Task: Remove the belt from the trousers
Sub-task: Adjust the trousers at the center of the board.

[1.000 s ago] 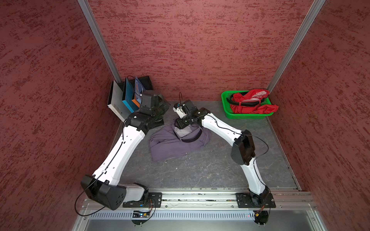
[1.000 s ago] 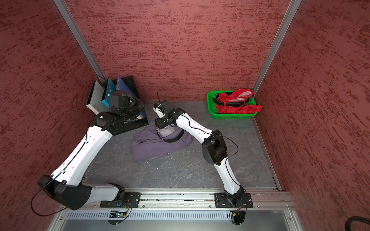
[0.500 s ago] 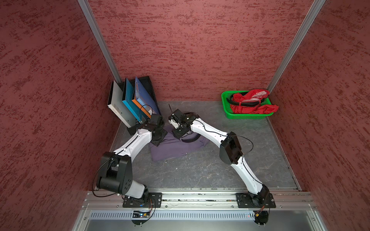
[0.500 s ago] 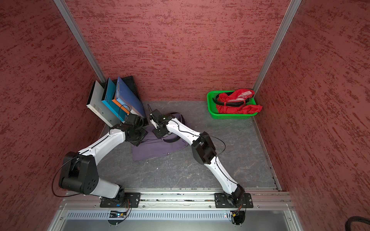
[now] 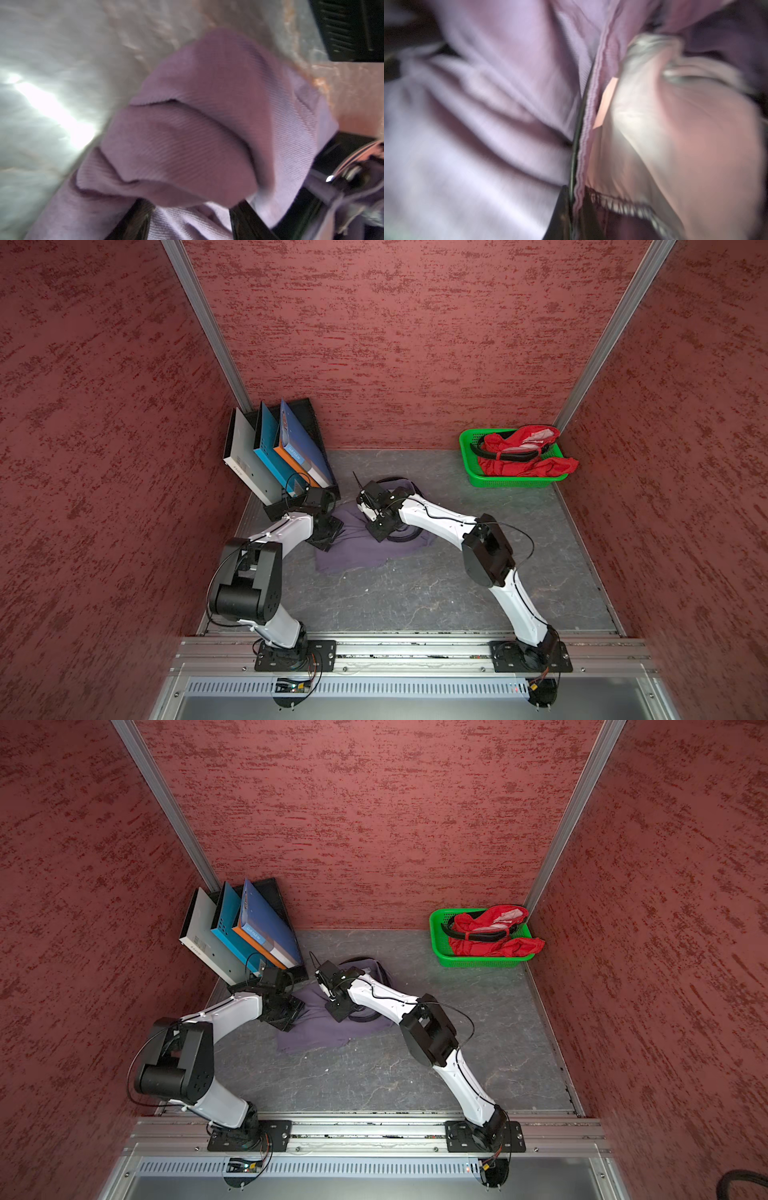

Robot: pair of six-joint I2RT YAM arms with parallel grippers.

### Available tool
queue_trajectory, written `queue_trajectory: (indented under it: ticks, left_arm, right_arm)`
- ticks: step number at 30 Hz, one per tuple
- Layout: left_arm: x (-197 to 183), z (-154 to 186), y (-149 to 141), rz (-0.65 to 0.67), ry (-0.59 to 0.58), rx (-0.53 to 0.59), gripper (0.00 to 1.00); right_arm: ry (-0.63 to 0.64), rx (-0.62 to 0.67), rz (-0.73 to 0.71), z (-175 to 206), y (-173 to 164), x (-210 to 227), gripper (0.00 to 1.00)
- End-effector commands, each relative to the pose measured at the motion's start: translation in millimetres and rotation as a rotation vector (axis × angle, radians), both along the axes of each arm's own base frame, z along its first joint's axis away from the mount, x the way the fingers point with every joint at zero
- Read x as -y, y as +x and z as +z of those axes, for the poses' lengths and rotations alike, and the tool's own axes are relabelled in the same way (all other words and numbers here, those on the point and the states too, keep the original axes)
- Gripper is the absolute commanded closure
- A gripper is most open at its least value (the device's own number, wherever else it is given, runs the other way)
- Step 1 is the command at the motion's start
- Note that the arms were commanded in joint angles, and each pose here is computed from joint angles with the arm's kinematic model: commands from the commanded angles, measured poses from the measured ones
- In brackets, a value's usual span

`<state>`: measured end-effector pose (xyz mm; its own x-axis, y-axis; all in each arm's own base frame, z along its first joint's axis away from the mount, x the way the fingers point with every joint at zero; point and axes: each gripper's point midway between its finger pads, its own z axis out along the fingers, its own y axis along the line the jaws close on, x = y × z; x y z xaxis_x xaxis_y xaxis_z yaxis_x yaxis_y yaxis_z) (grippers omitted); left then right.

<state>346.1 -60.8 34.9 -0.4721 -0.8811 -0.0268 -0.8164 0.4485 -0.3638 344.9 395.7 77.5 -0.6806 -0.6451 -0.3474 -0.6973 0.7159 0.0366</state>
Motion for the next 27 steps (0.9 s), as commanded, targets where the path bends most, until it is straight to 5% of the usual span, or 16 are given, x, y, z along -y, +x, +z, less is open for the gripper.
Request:
queue_trajectory:
  ticks: [1, 8, 19, 23, 27]
  left_arm:
    - [9.3, -48.3, -8.4, -0.017, -0.040, -0.118, 0.41]
    - [12.2, -48.4, 7.8, -0.020, 0.001, -0.106, 0.43]
    - [-6.2, 42.7, 35.4, -0.031, 0.176, 0.089, 0.43]
    - [-11.1, 96.2, 36.8, -0.046, 0.243, 0.206, 0.43]
    - [11.0, 179.0, 41.0, -0.149, 0.278, 0.459, 0.40]
  right_arm:
    - [0.084, 0.087, 0.040, 73.8, -11.7, 12.1, 1.00]
    - [0.044, 0.016, 0.128, 101.4, -73.3, 60.9, 0.98]
    - [-0.115, -0.460, 0.095, 8.5, -174.0, 105.0, 0.95]
    - [-0.157, -0.539, 0.062, 0.6, -189.3, 104.9, 0.70]
    - [-0.053, -0.462, -0.027, 43.8, -175.4, 100.9, 0.52]
